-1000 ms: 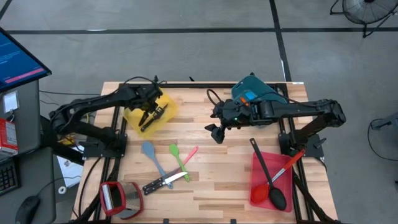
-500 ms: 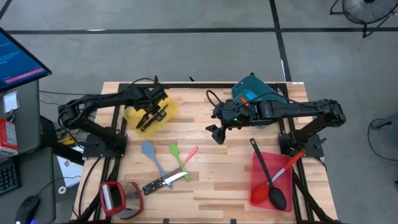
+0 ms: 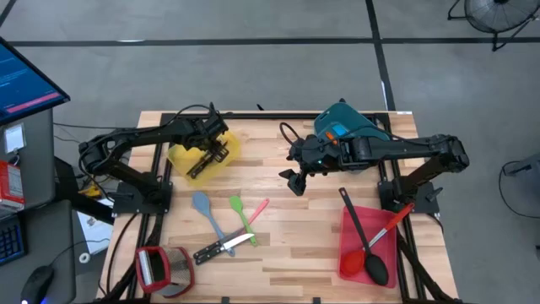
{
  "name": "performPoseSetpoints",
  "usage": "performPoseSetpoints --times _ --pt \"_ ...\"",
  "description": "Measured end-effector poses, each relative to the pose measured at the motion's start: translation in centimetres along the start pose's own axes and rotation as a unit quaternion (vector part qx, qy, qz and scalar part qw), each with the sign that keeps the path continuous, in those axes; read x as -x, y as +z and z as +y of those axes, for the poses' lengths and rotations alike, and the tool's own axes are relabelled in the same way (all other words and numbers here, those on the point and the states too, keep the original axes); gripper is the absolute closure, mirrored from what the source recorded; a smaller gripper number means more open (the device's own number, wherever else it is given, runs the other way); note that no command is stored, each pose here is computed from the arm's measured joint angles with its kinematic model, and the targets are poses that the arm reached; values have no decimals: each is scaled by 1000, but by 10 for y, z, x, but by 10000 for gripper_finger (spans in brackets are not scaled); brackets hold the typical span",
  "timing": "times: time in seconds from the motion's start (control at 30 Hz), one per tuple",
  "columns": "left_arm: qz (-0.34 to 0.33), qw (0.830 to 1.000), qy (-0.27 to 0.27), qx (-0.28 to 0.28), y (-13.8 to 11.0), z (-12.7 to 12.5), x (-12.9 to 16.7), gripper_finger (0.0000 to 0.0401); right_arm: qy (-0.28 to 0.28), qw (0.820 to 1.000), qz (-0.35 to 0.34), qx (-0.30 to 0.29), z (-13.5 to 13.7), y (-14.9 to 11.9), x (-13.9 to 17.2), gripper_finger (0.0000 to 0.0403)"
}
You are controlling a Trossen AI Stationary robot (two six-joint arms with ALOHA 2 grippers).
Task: Pick & Place Kitchen Items
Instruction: Put the black knife into the yellow bin, then put the left silver knife into the yellow bin
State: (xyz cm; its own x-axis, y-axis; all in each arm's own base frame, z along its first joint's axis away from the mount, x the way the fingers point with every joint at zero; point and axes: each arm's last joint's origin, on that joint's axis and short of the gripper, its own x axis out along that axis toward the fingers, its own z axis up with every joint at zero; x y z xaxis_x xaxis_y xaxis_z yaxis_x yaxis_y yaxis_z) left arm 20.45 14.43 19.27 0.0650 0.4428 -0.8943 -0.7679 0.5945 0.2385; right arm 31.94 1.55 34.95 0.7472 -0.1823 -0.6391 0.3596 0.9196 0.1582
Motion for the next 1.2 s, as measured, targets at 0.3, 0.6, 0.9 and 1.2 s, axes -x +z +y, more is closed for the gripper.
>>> performPoseSetpoints --times 0.3,0.6,0.9,1.2 --pt "-57 996 -72 -20 9 1 24 187 -7 1000 17 4 -2 -3 0 112" --pt "-244 903 -302 -184 -22 2 125 179 -7 1000 18 4 -2 -3 0 112" --pt "-252 819 -420 -299 -75 -25 147 176 -6 1000 18 5 -2 -4 0 112" --pt "-165 765 -461 -418 -129 -67 120 164 11 1000 26 10 4 -6 1 112"
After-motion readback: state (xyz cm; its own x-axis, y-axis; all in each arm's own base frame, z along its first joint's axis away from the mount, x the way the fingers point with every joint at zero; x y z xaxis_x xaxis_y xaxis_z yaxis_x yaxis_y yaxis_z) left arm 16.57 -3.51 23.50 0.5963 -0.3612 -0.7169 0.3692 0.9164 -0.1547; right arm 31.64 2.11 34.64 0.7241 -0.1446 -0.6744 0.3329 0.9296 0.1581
